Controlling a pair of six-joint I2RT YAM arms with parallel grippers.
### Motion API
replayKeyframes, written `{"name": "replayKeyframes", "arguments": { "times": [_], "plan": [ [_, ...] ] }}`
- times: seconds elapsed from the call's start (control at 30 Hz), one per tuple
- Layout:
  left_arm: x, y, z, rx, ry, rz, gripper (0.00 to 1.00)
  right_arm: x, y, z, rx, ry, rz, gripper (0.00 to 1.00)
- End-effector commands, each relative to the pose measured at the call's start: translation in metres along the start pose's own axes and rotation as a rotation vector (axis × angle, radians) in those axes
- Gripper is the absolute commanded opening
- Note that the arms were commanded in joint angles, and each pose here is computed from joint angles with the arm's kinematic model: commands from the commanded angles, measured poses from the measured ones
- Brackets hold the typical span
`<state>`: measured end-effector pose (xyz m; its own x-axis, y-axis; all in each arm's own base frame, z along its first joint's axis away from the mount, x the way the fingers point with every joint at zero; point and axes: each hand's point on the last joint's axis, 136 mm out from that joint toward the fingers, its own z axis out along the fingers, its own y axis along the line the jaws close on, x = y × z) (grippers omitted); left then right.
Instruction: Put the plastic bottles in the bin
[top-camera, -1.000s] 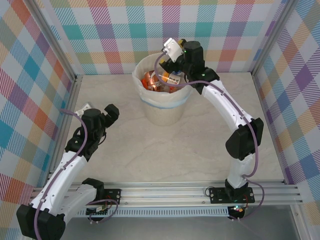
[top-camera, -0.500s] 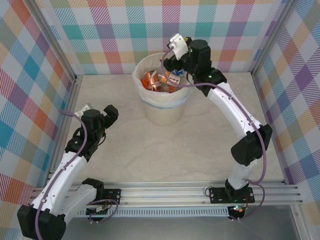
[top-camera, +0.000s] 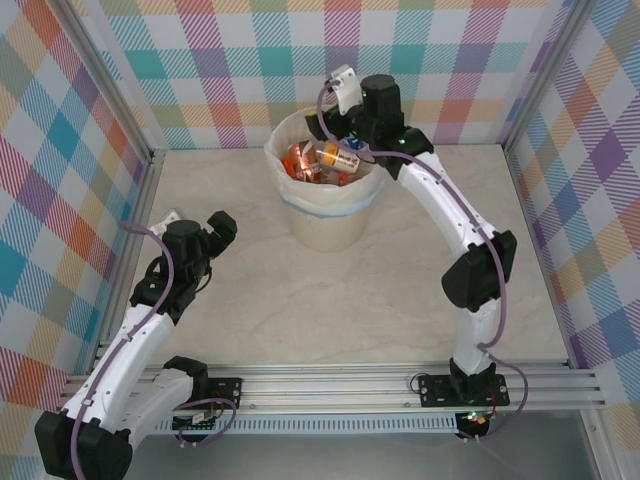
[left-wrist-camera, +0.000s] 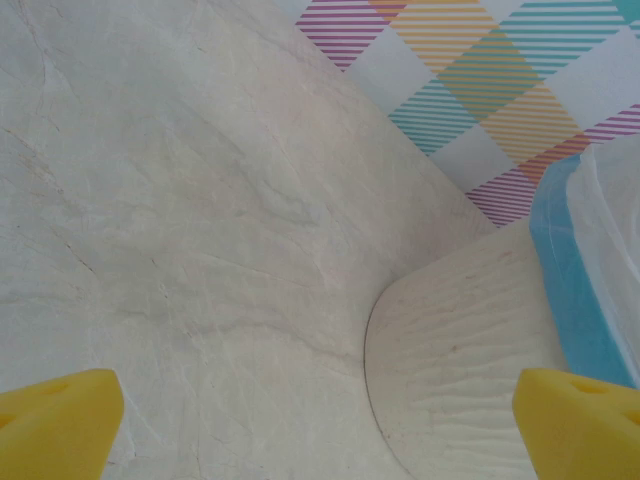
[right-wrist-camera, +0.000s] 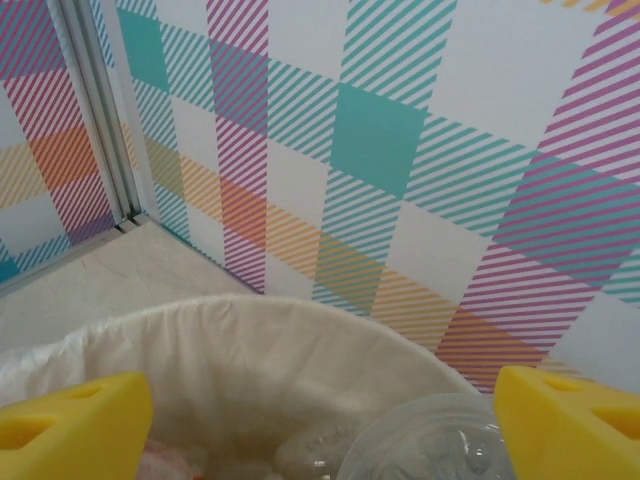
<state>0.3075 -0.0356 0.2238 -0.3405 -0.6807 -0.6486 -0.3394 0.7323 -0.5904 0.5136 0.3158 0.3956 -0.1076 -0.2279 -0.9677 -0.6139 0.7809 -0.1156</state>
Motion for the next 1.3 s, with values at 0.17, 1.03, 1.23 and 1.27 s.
{"name": "replayKeyframes", "arguments": {
  "times": [0.17,1.03,1.23,1.27],
  "plan": [
    [-0.004,0.006,-0.003,-0.011,-0.016,-0.007,1.0,-0.034,0.043,0.015,-0.283,-0.087,0.052,0.88],
    [-0.037,0.119,0.03,-0.425,-0.209,0.264,1.0,0.139,-0.072,-0.217,0.596,0.026,0.079,1.0],
    [-0.015,0.13,0.064,-0.367,-0.17,0.29,1.0,0.275,-0.118,-0.26,0.821,0.17,0.276,1.0],
    [-0.011,0.128,0.072,-0.339,-0.161,0.3,1.0,0.294,-0.121,-0.263,0.839,0.194,0.295,1.0]
  ]
}}
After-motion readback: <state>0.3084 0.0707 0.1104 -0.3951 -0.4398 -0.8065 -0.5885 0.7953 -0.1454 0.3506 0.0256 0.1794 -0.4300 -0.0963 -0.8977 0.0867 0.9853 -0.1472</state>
